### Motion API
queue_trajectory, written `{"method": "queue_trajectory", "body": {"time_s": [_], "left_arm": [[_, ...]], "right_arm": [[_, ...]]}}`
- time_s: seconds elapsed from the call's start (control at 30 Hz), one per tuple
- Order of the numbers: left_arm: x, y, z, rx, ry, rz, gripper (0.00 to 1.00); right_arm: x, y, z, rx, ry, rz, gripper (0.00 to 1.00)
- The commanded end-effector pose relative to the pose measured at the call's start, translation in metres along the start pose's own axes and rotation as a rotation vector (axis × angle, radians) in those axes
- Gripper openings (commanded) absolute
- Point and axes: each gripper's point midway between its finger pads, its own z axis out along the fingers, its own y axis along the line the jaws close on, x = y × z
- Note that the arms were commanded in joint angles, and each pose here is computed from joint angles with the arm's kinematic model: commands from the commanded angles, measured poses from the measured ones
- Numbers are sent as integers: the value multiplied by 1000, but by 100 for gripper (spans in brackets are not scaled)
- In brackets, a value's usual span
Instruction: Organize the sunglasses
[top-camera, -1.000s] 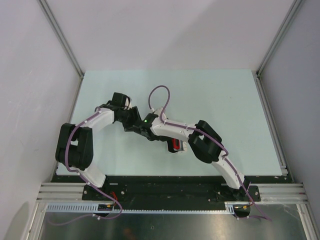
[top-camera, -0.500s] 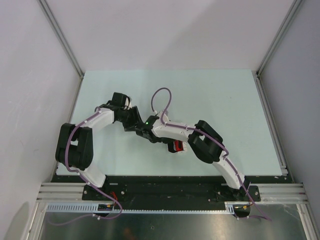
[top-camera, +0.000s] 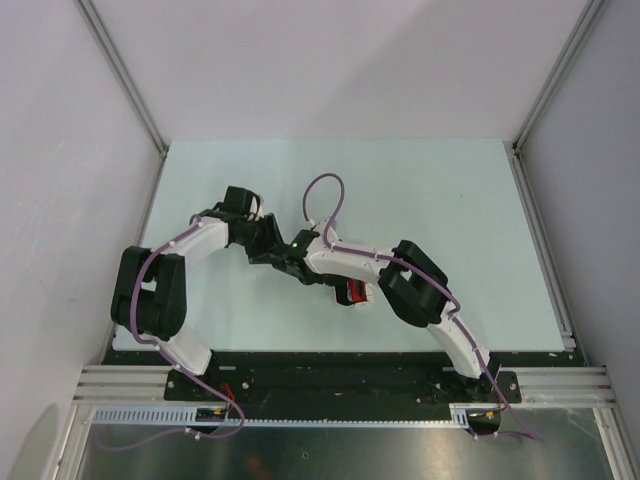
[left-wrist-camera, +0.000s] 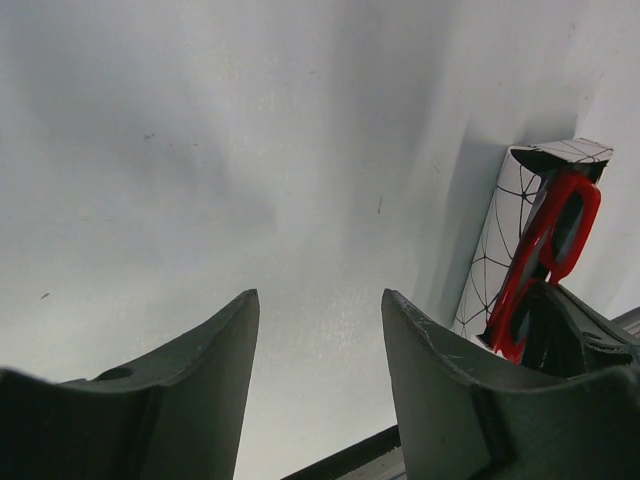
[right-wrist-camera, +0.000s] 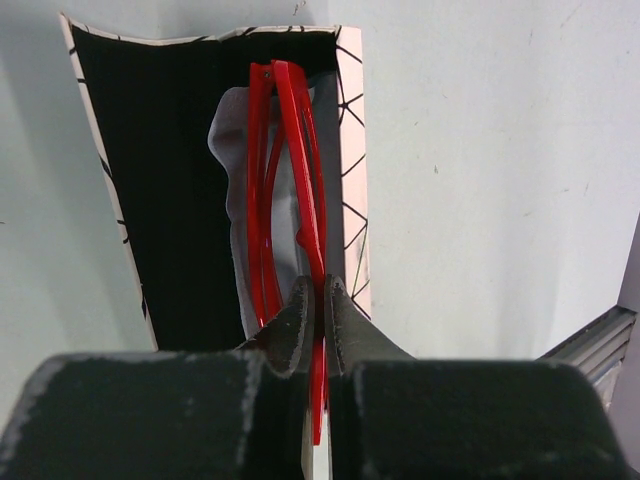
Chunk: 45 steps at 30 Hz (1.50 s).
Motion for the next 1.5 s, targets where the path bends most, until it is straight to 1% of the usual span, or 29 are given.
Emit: {"method": "queue_trajectory", "body": {"time_s": [0.0,0.83,1.27,1.37,1.4,1.47], "left_arm": [[-3,-5,-3,36,-10,21,57],[-2,-6,-2,46,-4,21,57],[-2,-6,-1,47,-2,22,57],[-2,-6,-1,47,-2,22,57],[-1,-5,-1,45,1,21,57],[-1,-5,-1,45,1,21,57]], "right_arm": [[2,-47,-15,95,15,-48,0],[13,-49,6,175,21,-132,0],[21,-43,12,177,48,-160,0],[19,-37,10,139,50,-166,9],[18,-34,9,126,51,-162,16],[16,-35,7,122,43,-160,21]]}}
